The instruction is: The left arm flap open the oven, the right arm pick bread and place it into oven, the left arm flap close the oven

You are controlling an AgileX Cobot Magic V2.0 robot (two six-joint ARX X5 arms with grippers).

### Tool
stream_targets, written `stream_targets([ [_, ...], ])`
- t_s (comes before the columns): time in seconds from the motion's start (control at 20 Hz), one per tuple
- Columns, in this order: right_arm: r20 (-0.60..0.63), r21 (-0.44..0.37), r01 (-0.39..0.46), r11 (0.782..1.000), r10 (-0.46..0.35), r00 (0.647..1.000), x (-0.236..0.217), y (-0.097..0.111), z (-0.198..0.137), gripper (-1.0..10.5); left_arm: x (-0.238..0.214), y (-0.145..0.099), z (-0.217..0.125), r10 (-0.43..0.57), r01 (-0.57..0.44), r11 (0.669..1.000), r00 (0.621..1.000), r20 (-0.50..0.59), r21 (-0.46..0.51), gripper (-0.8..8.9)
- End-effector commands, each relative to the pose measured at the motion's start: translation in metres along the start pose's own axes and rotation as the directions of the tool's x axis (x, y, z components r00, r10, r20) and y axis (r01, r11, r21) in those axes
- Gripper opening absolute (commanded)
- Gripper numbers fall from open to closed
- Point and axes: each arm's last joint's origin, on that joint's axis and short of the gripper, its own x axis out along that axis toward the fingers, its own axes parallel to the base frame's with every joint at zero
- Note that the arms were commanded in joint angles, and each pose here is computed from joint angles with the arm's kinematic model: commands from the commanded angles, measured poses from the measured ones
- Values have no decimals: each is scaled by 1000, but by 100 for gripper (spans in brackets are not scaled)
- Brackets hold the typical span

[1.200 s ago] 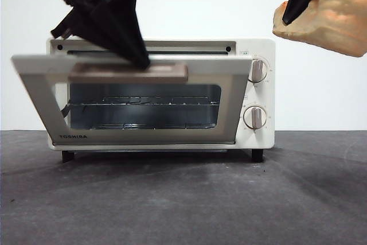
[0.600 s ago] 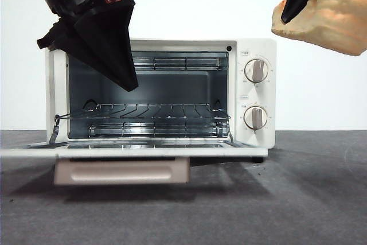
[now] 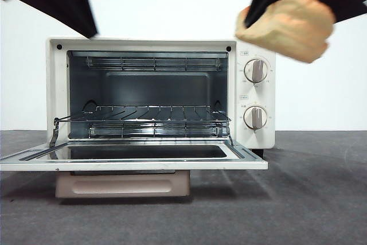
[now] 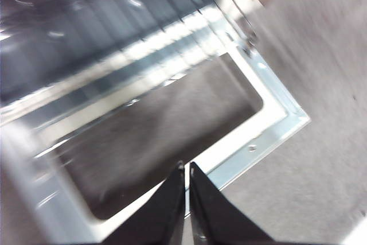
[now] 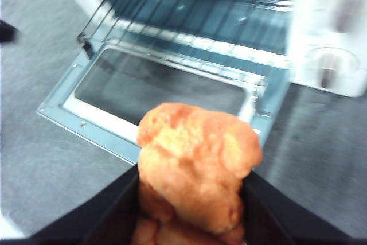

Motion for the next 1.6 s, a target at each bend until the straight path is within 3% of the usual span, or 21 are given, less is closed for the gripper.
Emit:
stream_targets([
  [0.05, 6, -10, -22, 1000, 22, 1000, 15, 8, 14, 222, -12, 7, -15, 21, -20, 999, 1000, 18, -28, 16],
  [0.5, -109, -13, 10, 1000, -11, 994, 100, 25, 58, 223, -61, 13, -76, 56, -51, 997, 995, 83, -60, 16],
  [0.9, -53, 14, 102, 995, -101, 993, 159, 27, 78, 223, -93, 8, -102, 51, -44, 998, 989, 141, -52, 16],
  [1.25, 3, 115, 189, 975, -191, 982, 179, 12, 80, 242, -100, 7, -112, 51, -45, 998, 990, 130, -53, 16],
  [1.6, 23, 120, 212, 970, -217, 976, 179, 9, 82, 348, -100, 7, -112, 51, -45, 998, 990, 131, -53, 16],
])
